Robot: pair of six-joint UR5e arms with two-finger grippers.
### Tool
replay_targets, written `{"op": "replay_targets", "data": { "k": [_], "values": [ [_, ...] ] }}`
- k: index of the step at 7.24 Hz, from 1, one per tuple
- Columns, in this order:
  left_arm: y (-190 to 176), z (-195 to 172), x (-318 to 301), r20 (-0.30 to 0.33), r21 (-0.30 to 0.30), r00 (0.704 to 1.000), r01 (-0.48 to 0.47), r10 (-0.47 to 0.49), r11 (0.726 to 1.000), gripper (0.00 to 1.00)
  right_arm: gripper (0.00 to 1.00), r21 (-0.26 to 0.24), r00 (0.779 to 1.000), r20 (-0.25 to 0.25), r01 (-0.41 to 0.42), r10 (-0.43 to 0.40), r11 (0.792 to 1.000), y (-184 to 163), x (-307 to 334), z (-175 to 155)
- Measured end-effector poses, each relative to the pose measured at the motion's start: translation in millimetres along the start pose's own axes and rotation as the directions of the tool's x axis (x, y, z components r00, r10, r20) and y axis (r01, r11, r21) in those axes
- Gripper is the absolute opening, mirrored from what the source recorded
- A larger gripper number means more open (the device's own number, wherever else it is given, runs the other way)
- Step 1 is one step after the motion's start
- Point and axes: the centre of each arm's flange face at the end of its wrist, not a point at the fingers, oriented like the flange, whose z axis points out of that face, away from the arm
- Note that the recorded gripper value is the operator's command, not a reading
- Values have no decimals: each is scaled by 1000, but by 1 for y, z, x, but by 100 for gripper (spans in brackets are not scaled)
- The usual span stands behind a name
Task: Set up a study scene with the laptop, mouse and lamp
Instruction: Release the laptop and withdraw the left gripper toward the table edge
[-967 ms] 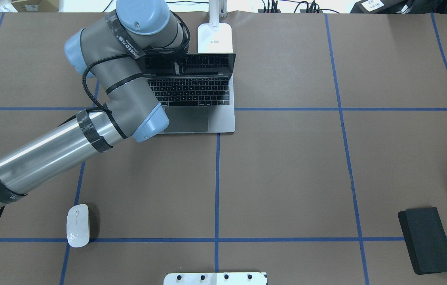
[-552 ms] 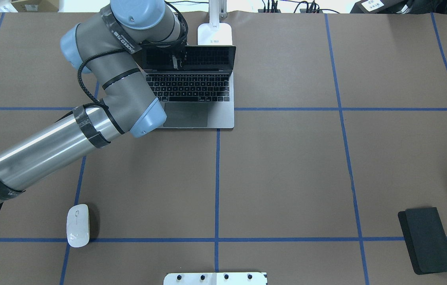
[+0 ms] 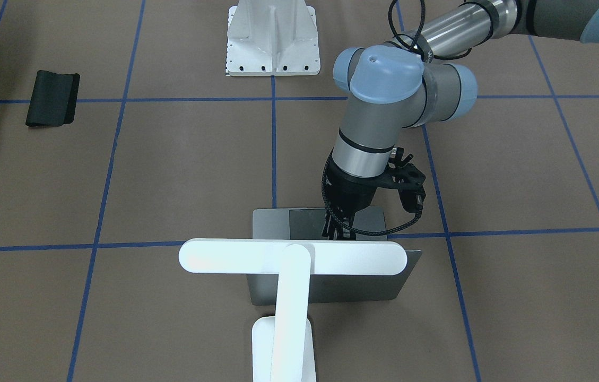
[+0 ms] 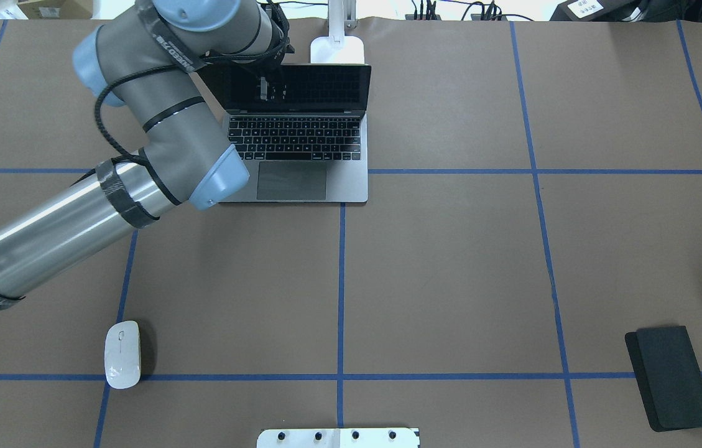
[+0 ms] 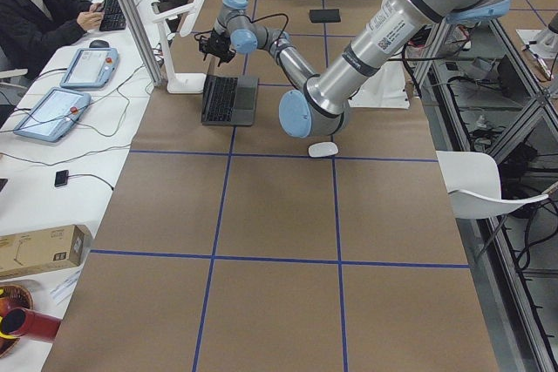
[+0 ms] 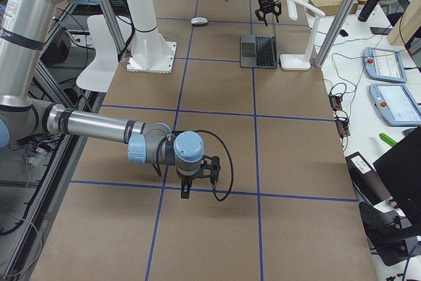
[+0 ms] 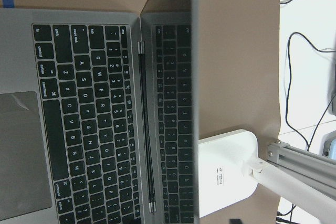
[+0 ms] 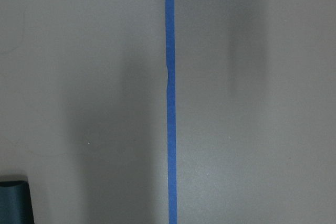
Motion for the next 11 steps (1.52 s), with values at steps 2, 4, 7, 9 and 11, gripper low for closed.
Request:
{"op": "replay_targets", "data": {
  "k": [2,4,7,9,11],
  "values": [
    [-55,-56,-37,39,-96,986,-160,164,982,100,100,3,1000,13,-2,2,1000,-2,-3,-1],
    [-125,-117,-84,60,-179,911,-392,408,902,100,100,5,998,54,-33,32,999,-9,-9,-3],
    [-196,-176,-102,30,-300,743,-631,668,715,100,100,-54,970,145,-187,193,981,-9,-4,12],
    [-231,-195,-122,-16,-349,618,-740,786,575,100,100,-136,964,197,-153,178,979,-5,-5,40],
    [-257,-194,-143,-45,-365,498,-815,866,449,100,100,-222,957,251,-92,148,971,0,-24,66]
  ]
}}
